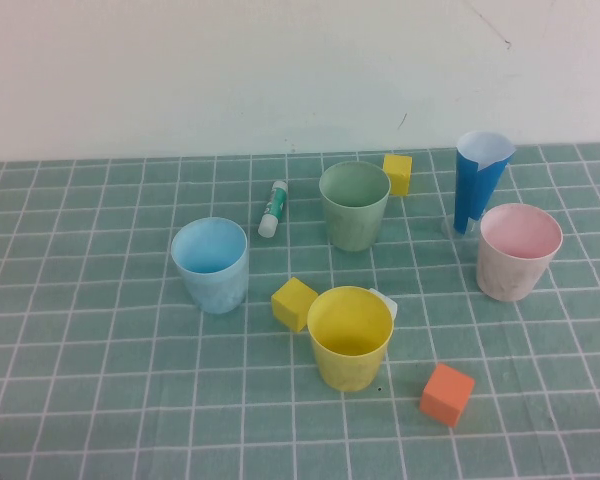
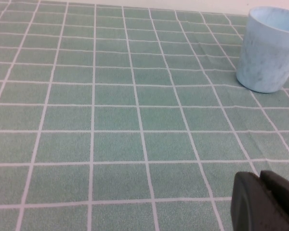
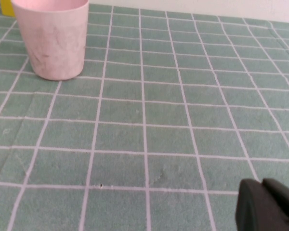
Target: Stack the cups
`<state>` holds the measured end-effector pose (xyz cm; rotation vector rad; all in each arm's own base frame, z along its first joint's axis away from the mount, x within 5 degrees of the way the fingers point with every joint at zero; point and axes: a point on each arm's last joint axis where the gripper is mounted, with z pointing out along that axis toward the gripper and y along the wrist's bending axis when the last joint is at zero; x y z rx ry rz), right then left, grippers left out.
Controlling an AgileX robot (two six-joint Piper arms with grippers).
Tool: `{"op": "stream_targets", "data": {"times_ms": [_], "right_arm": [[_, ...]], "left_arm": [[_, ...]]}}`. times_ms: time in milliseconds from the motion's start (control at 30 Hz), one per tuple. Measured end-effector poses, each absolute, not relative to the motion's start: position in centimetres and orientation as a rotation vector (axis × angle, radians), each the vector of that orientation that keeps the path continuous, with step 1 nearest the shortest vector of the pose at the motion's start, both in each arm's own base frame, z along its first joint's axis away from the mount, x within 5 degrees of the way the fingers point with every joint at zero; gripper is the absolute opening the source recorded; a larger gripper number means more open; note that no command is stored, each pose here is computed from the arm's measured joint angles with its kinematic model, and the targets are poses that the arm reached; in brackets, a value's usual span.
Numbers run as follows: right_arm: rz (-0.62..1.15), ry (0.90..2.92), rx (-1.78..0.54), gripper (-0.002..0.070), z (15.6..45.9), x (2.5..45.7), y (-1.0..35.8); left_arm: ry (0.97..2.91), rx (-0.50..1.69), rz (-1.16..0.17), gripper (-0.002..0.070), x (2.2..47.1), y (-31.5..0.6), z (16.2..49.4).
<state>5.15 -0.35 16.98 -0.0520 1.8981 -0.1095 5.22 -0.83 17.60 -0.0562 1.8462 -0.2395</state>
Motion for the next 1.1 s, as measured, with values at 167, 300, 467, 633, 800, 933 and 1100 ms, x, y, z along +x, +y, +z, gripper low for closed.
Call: {"op": "stream_targets", "data": {"times_ms": [167, 300, 467, 633, 800, 933, 1100], "right_arm": [[-0.110, 1.898, -0.052, -0.0003, 17.0, 5.2, -0.4], [-0.110, 1.898, -0.052, -0.0003, 17.0, 5.2, -0.4], [-0.110, 1.898, -0.052, -0.0003, 17.0, 5.2, -0.4], [-0.110, 1.898, -0.052, -0.0003, 17.0, 5.2, -0.4], [-0.110, 1.896, -0.052, -0.0003, 17.0, 5.2, -0.4], [-0.110, 1.833, -0.053, -0.0003, 17.4, 5.3, -0.3], [-0.110, 1.578, -0.055, -0.0003, 19.7, 5.7, -0.2]], "left_arm": [[1.846, -0.056, -0.240, -0.0002, 5.2, -0.8, 17.6], [1.846, -0.056, -0.240, -0.0002, 5.2, -0.8, 17.6], [1.846, -0.056, -0.240, -0.0002, 5.2, -0.8, 17.6], [1.840, -0.045, -0.222, -0.0002, 5.2, -0.8, 17.6], [1.779, 0.011, -0.147, -0.0002, 5.4, -0.6, 18.1], [1.630, 0.027, -0.143, -0.0002, 5.6, -0.6, 19.4], [1.470, 0.035, -0.152, -0.0002, 5.5, -0.7, 20.9]]}}
